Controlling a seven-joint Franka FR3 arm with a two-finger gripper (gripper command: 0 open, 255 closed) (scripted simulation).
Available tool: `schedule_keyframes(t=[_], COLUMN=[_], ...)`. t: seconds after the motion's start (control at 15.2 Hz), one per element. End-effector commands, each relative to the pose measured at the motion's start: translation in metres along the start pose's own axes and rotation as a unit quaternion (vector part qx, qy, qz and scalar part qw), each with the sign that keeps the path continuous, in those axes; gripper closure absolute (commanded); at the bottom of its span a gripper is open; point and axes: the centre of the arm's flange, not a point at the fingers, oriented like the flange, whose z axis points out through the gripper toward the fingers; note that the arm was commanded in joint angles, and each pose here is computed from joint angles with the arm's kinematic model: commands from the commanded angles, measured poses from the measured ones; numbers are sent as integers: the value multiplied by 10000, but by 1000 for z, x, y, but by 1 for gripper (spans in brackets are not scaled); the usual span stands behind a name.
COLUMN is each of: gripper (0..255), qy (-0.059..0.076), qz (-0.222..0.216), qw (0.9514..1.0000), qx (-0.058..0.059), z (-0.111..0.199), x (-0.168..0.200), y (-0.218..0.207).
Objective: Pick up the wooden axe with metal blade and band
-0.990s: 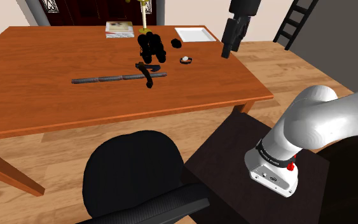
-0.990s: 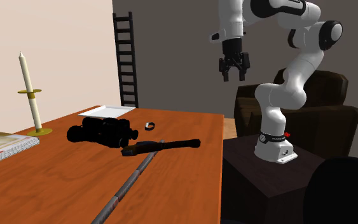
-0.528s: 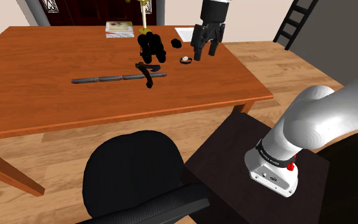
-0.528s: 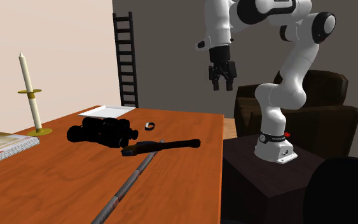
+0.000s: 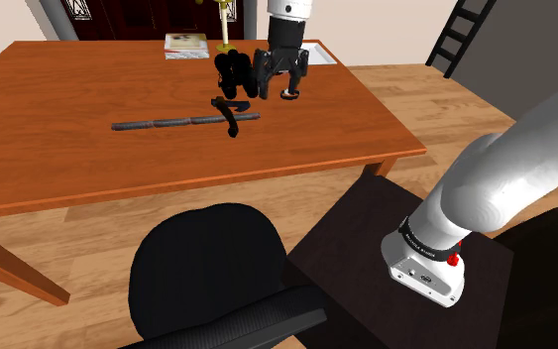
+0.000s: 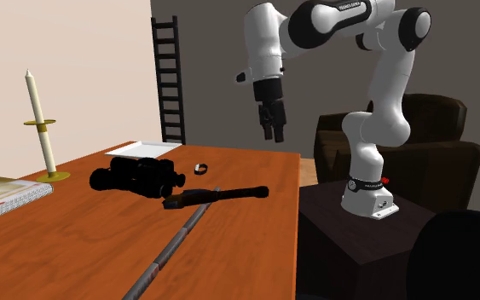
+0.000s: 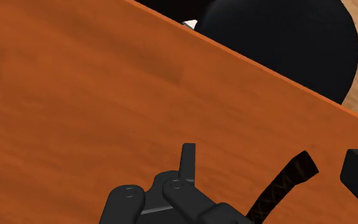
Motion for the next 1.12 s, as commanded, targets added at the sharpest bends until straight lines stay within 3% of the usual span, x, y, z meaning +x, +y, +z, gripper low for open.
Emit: schedule_keyframes(t=[0.0, 0.4, 0.86, 1.06], gripper=[0, 0, 0, 0], qy=[-4, -24, -46, -47], qz=[195, 750, 1393, 1424], qw=[9998, 9971, 9898, 9894], qx=[40, 153, 285, 291], z=[10, 39, 74, 86], x=[25, 98, 183, 188], y=[-5, -16, -20, -18])
